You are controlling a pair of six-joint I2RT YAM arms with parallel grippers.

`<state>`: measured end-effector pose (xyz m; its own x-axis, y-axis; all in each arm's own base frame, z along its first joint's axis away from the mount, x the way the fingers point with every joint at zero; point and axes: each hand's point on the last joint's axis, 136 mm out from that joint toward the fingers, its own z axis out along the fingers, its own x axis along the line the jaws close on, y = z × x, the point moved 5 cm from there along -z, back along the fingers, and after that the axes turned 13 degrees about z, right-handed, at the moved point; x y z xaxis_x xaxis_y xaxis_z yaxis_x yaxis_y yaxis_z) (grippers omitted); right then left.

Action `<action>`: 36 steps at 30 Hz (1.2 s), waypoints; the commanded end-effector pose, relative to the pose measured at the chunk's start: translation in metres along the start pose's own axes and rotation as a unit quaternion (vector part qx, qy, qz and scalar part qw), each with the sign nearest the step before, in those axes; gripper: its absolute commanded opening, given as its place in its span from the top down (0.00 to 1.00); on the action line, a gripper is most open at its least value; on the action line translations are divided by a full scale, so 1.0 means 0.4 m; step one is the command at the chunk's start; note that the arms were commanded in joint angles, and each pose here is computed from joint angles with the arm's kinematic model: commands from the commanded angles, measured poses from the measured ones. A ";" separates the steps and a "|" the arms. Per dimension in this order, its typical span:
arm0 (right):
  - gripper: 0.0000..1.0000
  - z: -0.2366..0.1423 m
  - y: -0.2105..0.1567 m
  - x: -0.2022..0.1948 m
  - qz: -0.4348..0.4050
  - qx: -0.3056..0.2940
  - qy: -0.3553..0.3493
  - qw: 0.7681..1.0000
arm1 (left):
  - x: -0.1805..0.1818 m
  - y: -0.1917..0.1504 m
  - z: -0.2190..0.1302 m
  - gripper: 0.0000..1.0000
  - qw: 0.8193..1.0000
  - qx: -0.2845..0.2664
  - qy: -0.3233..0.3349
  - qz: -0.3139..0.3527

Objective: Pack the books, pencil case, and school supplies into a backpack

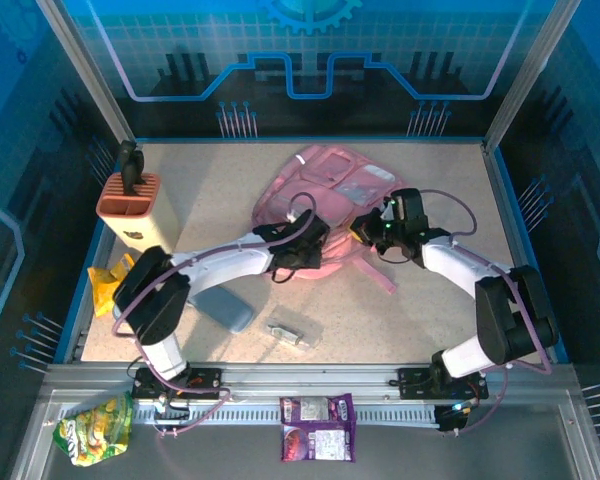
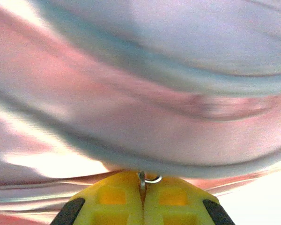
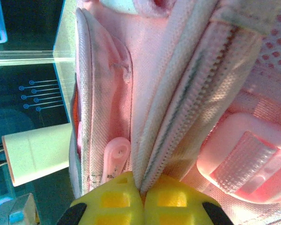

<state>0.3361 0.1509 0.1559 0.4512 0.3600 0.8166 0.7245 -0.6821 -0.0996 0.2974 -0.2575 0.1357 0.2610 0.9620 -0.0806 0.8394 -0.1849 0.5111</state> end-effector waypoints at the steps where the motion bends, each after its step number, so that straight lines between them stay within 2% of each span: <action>1: 1.00 -0.052 0.038 0.040 -0.032 -0.001 0.035 0.999 | 0.100 -0.025 -0.026 1.00 0.999 0.019 0.038 0.024; 5: 1.00 -0.065 0.084 0.073 -0.051 0.003 0.037 0.998 | 0.136 -0.013 -0.031 1.00 0.999 0.016 0.025 0.031; 9: 0.97 -0.044 0.141 0.099 -0.073 -0.001 0.021 0.997 | 0.059 0.017 -0.039 1.00 0.998 0.002 -0.054 0.039; 11: 0.83 -0.025 0.165 0.114 -0.078 0.007 0.019 0.997 | -0.012 0.035 -0.044 1.00 0.994 -0.015 -0.096 0.048; 13: 0.74 -0.016 0.176 0.124 -0.078 0.021 0.022 0.996 | -0.074 0.052 -0.053 1.00 0.992 -0.026 -0.113 0.058; 16: 0.53 -0.039 0.173 0.131 -0.092 0.014 0.015 0.996 | -0.156 0.069 -0.053 1.00 0.987 -0.037 -0.140 0.062; 20: 0.38 -0.099 0.141 0.101 -0.098 0.000 -0.010 0.995 | -0.201 0.083 -0.045 1.00 0.986 -0.043 -0.153 0.056; 24: 0.34 -0.119 0.076 0.049 -0.073 0.014 -0.005 0.997 | -0.200 0.088 -0.052 1.00 0.985 -0.051 -0.155 0.054; 28: 0.36 -0.098 0.011 0.007 -0.033 0.040 0.010 0.999 | -0.203 0.085 -0.052 1.00 0.985 -0.047 -0.157 0.057; 36: 0.40 -0.052 -0.054 -0.052 0.006 0.012 -0.019 1.000 | -0.198 0.079 -0.049 1.00 0.986 -0.042 -0.152 0.054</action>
<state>0.2963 0.1407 0.1477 0.4715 0.4228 0.7739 0.7733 -0.6200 -0.1325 0.2875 -0.3281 0.1555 0.4818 0.8439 -0.2361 0.7785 -0.2886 0.5574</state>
